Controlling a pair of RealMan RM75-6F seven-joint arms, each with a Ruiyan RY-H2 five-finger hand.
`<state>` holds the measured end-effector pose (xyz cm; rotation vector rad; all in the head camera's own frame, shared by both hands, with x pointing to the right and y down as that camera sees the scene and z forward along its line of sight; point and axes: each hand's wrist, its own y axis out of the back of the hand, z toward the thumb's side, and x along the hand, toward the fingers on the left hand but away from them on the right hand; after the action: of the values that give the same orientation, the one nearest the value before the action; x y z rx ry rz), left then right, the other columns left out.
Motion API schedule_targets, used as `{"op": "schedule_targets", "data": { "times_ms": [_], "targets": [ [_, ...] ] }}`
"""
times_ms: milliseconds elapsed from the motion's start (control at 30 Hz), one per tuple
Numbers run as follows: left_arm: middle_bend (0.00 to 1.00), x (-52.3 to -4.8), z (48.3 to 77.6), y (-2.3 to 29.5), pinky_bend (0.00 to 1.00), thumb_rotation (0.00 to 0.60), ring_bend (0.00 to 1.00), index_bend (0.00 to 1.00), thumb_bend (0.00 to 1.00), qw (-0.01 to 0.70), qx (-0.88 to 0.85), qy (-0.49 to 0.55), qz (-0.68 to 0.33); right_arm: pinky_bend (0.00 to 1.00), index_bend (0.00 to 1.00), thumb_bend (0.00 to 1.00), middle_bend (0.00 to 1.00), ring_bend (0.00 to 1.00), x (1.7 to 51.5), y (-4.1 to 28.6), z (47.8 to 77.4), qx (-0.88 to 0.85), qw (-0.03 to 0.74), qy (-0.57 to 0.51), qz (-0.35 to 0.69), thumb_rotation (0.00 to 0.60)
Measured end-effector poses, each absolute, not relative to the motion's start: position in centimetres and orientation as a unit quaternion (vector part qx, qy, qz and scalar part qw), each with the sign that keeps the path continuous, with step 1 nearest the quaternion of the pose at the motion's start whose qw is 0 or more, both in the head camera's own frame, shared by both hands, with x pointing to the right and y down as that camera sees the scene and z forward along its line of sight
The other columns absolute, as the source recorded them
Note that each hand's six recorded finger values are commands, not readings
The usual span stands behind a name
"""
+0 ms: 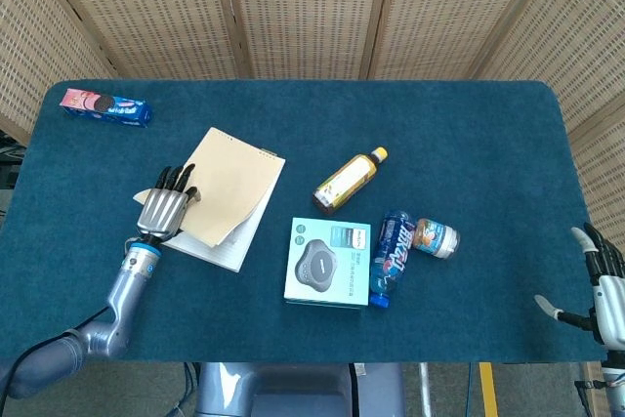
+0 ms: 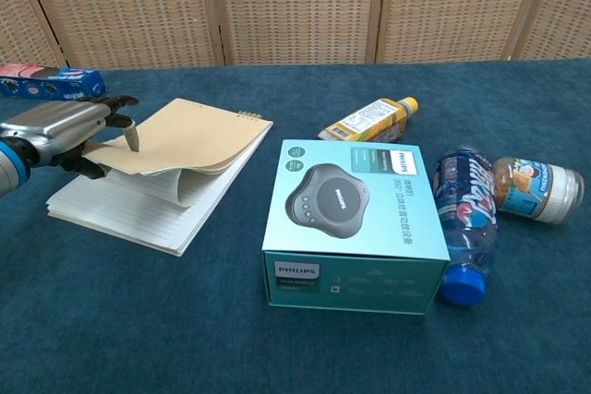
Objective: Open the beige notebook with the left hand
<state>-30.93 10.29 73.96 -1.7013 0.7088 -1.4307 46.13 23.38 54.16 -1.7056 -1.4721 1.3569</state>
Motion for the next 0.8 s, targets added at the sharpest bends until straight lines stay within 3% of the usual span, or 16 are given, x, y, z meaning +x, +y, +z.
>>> {"op": "schedule_targets", "data": {
  "times_ms": [800],
  "targets": [
    [0.00, -32.3, 69.4, 16.1, 0.02, 0.600, 0.00, 0.76, 0.65, 0.422, -0.678, 0.269, -0.537, 0.00, 0.02, 0.05, 0.00, 0.00, 46.2, 23.4, 54.2, -0.627, 0.248, -0.543, 0.500, 0.600]
  ]
}}
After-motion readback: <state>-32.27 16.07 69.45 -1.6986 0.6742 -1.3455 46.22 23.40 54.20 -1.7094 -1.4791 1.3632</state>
